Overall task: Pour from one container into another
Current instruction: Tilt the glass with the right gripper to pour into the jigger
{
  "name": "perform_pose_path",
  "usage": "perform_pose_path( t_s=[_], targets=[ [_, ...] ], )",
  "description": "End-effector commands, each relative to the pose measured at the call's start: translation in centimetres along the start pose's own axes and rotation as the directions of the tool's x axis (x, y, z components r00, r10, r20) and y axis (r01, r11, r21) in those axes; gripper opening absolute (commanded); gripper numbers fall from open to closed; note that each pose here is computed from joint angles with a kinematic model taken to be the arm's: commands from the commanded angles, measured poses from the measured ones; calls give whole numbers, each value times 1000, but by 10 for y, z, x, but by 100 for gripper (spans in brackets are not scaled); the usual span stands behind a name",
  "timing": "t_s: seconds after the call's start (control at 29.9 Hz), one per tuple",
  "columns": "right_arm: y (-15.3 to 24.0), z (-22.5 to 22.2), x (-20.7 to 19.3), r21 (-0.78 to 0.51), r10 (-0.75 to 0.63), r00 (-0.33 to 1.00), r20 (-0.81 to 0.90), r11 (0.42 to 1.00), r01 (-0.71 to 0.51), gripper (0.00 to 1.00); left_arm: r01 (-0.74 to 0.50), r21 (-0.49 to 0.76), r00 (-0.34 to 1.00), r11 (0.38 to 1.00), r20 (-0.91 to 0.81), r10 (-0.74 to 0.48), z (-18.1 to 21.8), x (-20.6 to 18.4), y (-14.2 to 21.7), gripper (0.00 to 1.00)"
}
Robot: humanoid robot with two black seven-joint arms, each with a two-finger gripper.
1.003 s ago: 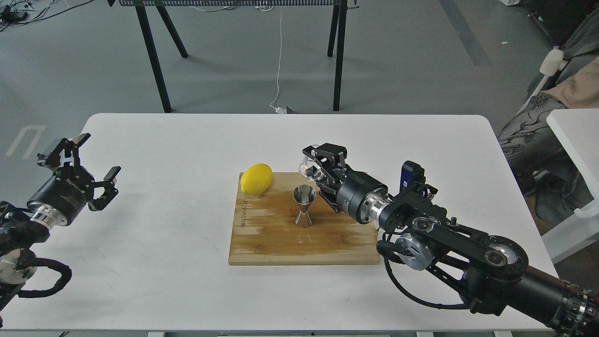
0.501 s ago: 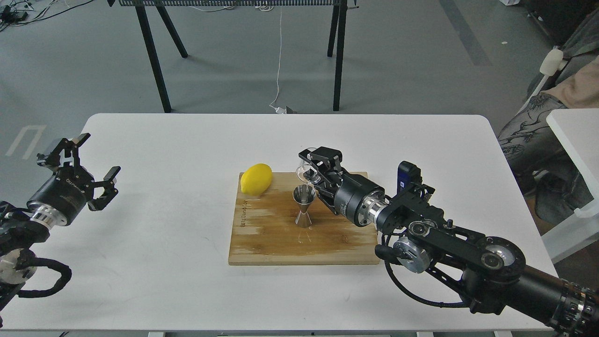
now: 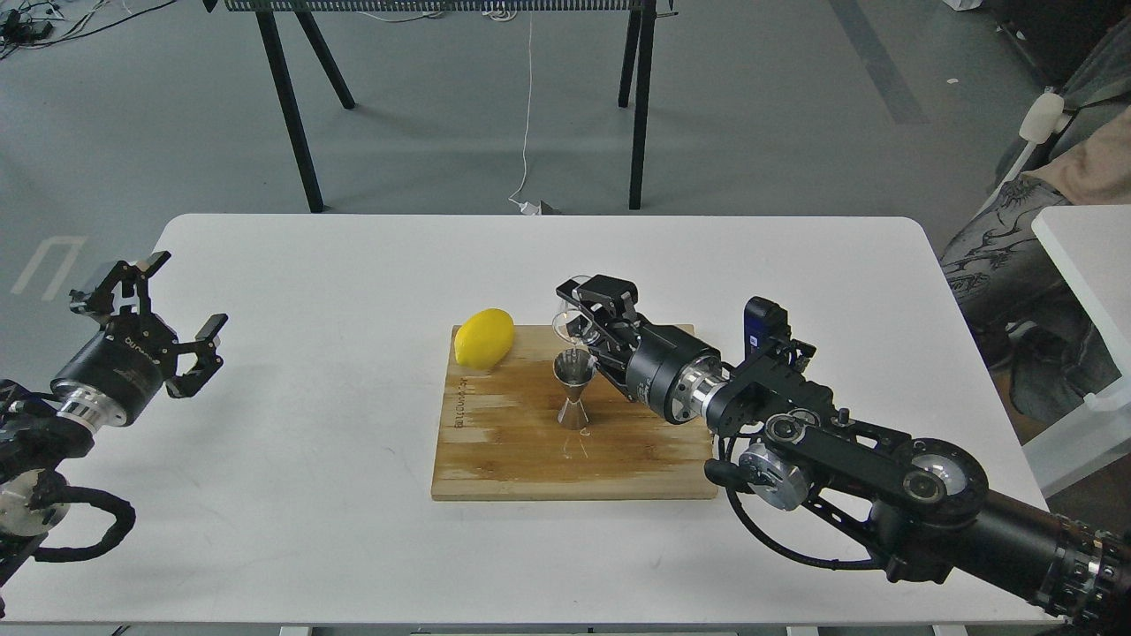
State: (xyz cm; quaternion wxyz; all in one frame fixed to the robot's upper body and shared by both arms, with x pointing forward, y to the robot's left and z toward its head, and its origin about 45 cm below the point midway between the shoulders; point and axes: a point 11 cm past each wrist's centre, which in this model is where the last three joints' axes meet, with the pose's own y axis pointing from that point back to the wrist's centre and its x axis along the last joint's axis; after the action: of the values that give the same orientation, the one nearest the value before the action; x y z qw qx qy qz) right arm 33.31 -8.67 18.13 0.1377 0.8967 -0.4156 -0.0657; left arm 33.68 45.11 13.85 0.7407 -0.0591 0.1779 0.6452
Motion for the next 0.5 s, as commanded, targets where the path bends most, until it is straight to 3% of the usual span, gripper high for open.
perform_pose_path(
  t_s=[0.0,0.47],
  targets=[
    [0,0,0,5,2,1000,-21,1000,-2,36,0,0,1000,1000,0,0,0,0,0,99],
    [0,5,-1,-3,-2,997,-81,1000,2,37,-1,1,1000,1000,0,1,-1,0,0,99]
  ],
)
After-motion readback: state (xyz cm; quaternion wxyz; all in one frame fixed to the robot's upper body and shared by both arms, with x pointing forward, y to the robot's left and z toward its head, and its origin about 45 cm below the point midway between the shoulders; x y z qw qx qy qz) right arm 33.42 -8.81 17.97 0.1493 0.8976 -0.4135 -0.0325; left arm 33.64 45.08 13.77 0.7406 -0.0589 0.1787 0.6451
